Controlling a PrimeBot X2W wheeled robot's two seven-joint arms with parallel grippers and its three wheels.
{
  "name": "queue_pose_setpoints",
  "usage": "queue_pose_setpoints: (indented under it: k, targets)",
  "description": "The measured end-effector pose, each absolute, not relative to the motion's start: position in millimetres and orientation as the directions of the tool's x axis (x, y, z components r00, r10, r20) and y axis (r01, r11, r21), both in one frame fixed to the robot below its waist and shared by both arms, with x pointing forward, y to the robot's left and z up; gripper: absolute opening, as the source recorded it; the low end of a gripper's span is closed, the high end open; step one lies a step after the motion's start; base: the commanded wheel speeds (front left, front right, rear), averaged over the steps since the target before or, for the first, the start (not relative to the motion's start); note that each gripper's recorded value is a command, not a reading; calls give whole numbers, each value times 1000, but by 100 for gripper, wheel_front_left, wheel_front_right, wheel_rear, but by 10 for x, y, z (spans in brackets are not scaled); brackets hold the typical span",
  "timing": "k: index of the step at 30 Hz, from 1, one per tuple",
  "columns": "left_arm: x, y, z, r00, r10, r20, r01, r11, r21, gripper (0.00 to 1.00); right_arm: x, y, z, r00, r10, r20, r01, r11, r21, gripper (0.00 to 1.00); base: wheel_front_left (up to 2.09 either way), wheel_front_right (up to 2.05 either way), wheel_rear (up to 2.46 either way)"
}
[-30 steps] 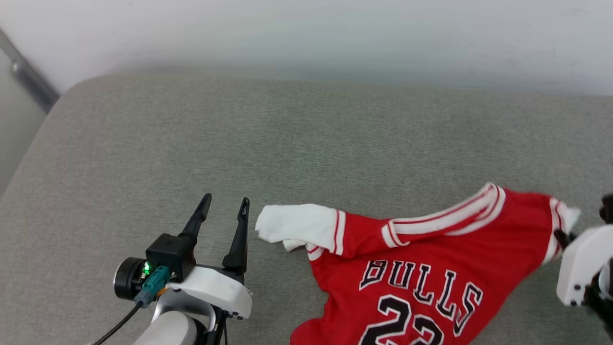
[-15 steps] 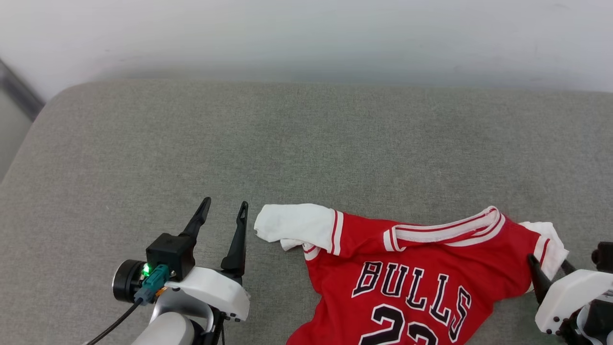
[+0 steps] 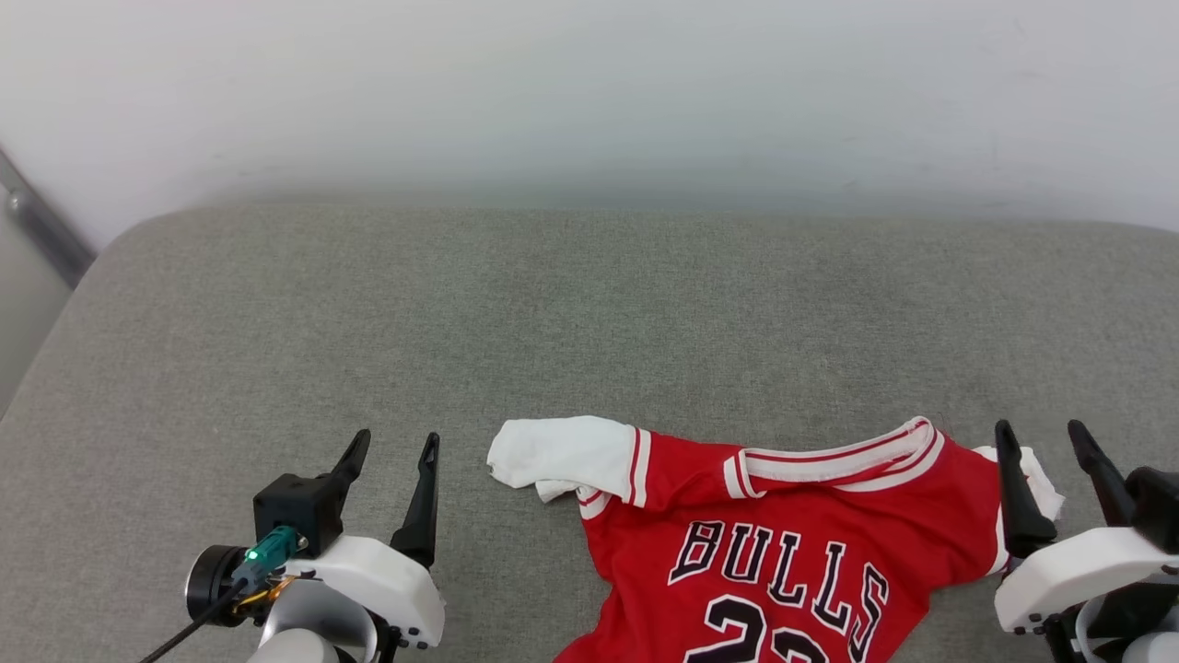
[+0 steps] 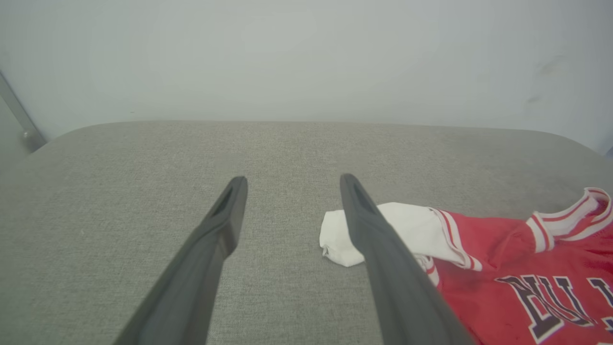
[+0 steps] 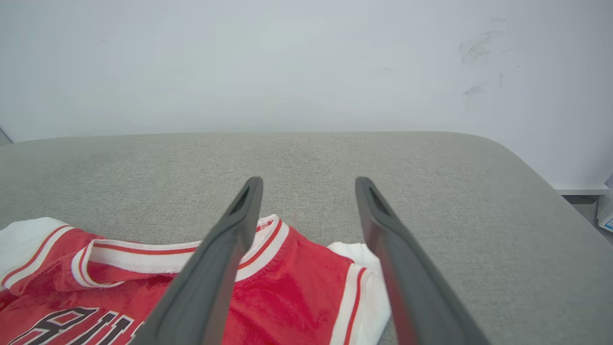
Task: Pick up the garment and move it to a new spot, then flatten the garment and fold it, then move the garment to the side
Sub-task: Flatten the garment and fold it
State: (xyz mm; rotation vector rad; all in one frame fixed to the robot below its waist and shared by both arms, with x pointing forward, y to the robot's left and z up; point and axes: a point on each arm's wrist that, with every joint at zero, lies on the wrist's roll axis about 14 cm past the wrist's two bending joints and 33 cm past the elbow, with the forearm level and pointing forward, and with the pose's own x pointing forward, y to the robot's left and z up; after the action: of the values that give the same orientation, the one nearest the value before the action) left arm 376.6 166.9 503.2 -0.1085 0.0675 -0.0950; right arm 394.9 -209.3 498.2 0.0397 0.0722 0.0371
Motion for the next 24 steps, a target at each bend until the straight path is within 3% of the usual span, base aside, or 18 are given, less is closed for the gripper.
queue_pose_setpoints:
  k: [9,14,24]
  targets:
    - [3941,1715,4816,967,-127,-222,95,984,-148,100,3854,-1724,5164,992,124,-5,-124,991,44,100,0,0,0]
    - [4215,1517,4704,917,-228,-326,187,970,-153,100,3868,-1673,5177,991,133,-2,-132,990,47,100,0,0,0]
    - [4284,1261,4003,606,-348,-716,382,916,-121,100,3864,-1830,5070,997,74,-26,-73,996,59,100,0,0,0]
